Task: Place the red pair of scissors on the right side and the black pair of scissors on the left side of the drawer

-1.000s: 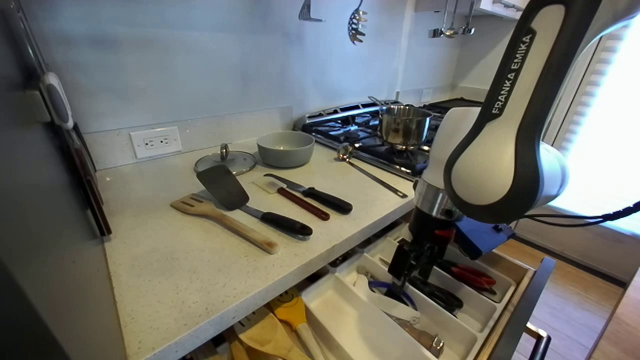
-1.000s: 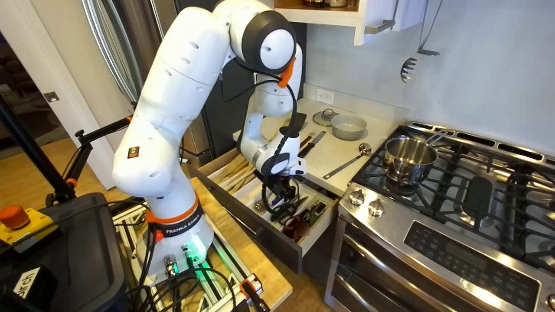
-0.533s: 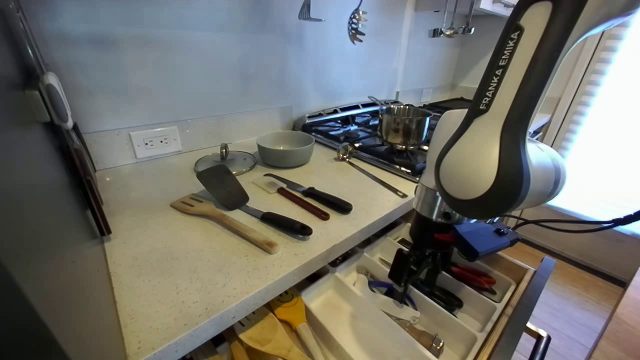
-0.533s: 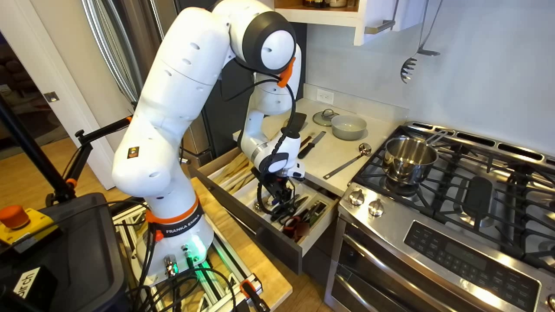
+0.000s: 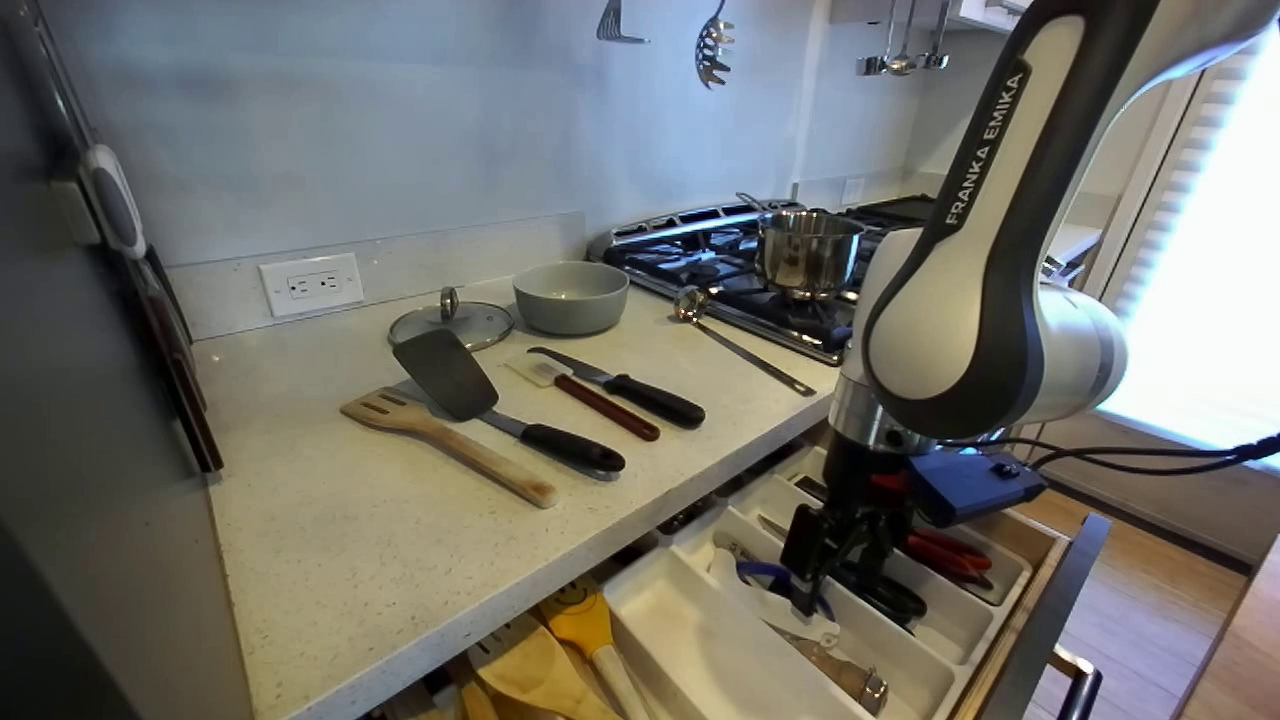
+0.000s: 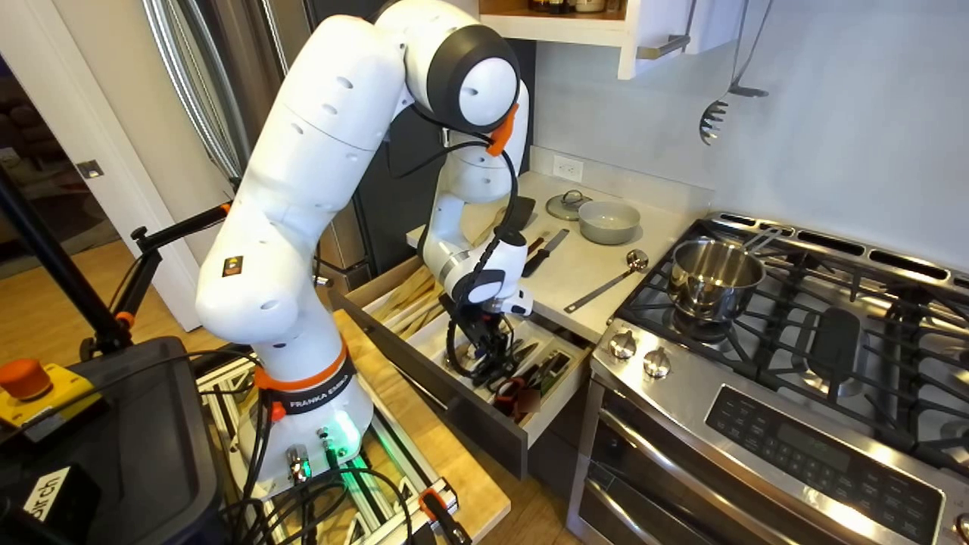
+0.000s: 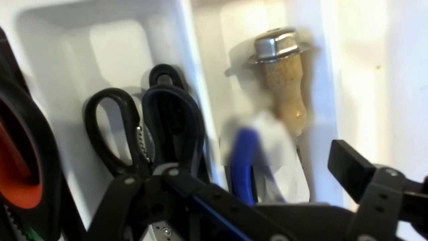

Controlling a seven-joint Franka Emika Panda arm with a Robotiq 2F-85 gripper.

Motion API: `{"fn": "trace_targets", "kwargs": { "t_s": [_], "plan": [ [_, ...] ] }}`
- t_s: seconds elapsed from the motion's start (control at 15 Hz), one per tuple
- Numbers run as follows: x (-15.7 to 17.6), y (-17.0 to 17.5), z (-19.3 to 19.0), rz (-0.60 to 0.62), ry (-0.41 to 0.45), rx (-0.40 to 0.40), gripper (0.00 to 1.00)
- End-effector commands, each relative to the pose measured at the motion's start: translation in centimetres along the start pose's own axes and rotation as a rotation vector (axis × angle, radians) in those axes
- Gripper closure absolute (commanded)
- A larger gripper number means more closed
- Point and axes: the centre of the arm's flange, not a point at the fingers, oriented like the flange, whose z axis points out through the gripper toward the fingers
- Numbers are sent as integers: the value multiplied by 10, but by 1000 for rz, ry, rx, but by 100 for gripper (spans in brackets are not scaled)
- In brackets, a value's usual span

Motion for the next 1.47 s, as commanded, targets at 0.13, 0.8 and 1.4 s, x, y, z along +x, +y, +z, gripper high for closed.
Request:
{"fn": "trace_targets", "kwargs": {
  "t_s": [0.13, 0.8, 1.4],
  "plan": [
    [2, 12, 11, 28, -41, -14, 0],
    [7, 11, 30, 10, -33, 27, 0],
    [12, 10, 20, -2, 0, 39, 61]
  ]
}}
